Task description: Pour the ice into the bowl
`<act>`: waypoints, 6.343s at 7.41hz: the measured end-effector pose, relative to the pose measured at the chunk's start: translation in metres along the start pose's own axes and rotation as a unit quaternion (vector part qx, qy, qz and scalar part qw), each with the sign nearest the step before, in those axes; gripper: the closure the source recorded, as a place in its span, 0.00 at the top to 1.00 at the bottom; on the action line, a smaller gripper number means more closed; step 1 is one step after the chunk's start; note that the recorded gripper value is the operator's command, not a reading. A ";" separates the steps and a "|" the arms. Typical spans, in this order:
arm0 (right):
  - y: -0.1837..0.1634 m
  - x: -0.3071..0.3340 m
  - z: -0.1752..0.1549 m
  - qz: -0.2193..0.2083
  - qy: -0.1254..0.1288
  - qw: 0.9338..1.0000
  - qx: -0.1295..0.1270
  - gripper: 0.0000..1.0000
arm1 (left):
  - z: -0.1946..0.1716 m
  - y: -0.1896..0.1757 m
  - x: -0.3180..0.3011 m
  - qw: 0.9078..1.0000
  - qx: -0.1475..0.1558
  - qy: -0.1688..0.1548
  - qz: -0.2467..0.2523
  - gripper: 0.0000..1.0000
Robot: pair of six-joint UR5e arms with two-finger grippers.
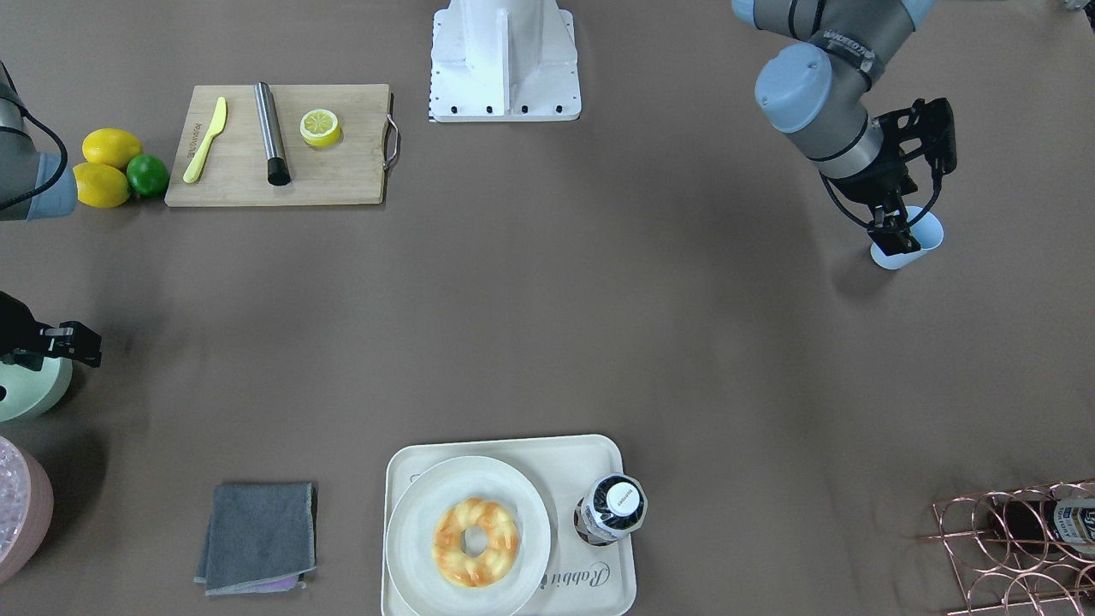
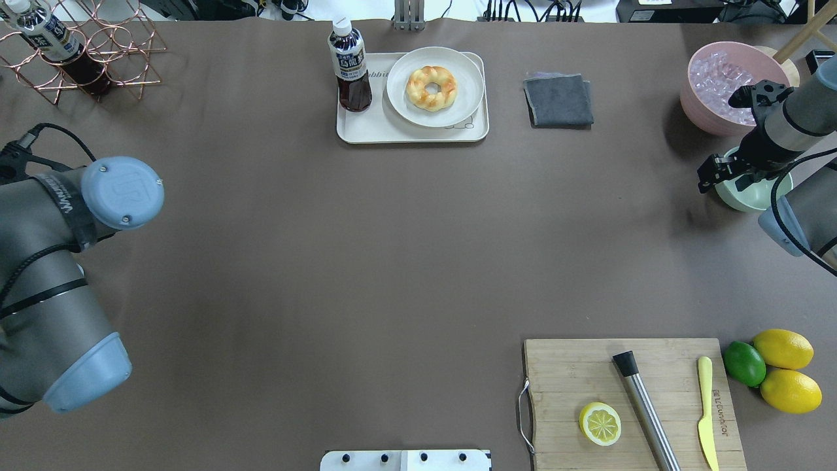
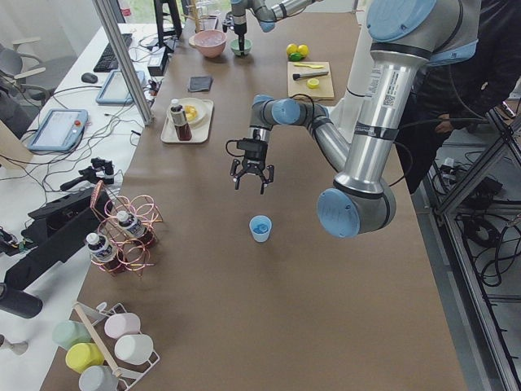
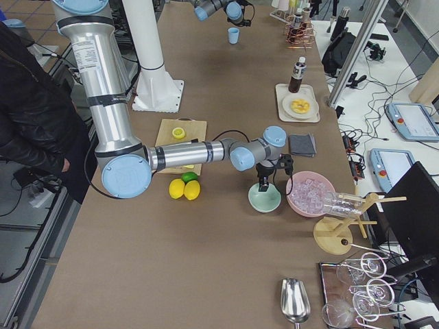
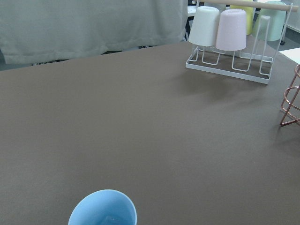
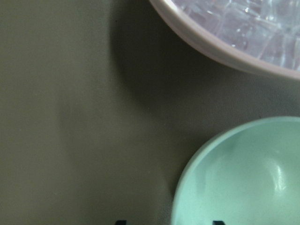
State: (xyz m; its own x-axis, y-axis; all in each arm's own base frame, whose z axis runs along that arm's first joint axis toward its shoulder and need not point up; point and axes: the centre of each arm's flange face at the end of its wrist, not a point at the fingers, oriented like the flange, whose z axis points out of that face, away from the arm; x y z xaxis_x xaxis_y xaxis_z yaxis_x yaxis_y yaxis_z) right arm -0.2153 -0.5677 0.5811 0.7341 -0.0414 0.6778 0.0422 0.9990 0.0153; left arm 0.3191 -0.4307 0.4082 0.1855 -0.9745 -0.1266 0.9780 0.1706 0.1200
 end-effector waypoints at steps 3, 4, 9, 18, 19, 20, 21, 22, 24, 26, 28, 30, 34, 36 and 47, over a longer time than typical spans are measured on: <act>0.001 -0.002 -0.003 -0.004 -0.002 1.000 0.003 0.00 | 0.041 0.046 -0.007 0.997 0.054 -0.051 -0.003 0.96; 0.000 0.000 -0.006 -0.003 -0.002 1.000 0.004 0.00 | 0.055 0.057 -0.014 0.995 0.074 -0.067 -0.001 0.96; -0.009 -0.017 -0.037 0.004 -0.005 1.000 0.017 0.00 | 0.100 0.102 -0.029 0.985 0.134 -0.105 -0.005 0.96; -0.058 -0.279 -0.118 0.066 0.023 0.997 0.018 0.00 | 0.164 0.096 0.001 0.979 0.168 -0.117 -0.022 0.88; -0.061 -0.312 -0.118 0.074 0.021 0.997 0.018 0.00 | 0.166 0.096 -0.001 0.978 0.170 -0.118 -0.023 0.82; -0.061 -0.343 -0.116 0.083 0.021 0.996 0.018 0.00 | 0.166 0.099 -0.002 0.978 0.171 -0.117 -0.022 0.75; -0.060 -0.374 -0.114 0.091 0.023 0.995 0.020 0.00 | 0.166 0.102 -0.004 0.978 0.170 -0.116 -0.021 0.64; -0.058 -0.401 -0.111 0.099 0.024 0.995 0.021 0.00 | 0.165 0.103 -0.004 0.979 0.167 -0.113 -0.022 0.51; -0.054 -0.450 -0.104 0.115 0.027 0.993 0.023 0.00 | 0.165 0.102 -0.002 0.980 0.164 -0.112 -0.023 0.44; -0.047 -0.491 -0.100 0.126 0.025 0.991 0.020 0.00 | 0.158 0.095 0.007 0.981 0.156 -0.109 -0.026 0.44; -0.031 -0.520 -0.090 0.129 0.017 0.991 0.021 0.00 | 0.123 0.071 0.025 0.988 0.122 -0.091 -0.021 0.45; -0.018 -0.535 -0.069 0.122 0.014 0.992 0.023 0.00 | 0.090 0.043 0.039 0.993 0.091 -0.069 -0.017 0.45; -0.013 -0.539 -0.029 0.109 0.013 0.994 0.024 0.00 | 0.044 0.018 0.050 0.998 0.054 -0.032 -0.015 0.44; -0.012 -0.537 -0.020 0.107 0.014 0.994 0.025 0.35 | 0.019 0.013 0.055 0.999 0.036 -0.012 -0.010 0.44; -0.129 -0.398 -0.195 0.038 -0.006 0.999 0.030 0.70 | -0.093 0.020 0.081 0.997 -0.032 0.068 0.007 0.43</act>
State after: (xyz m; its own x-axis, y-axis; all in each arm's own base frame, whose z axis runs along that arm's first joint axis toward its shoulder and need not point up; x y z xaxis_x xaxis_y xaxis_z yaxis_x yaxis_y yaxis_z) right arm -0.3808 -0.6836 0.1664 0.7253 0.0341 0.6876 -0.0534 0.9986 0.0067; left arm 0.3628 -0.4930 0.3084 0.2055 -0.9442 -0.2574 0.9786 0.1969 0.0593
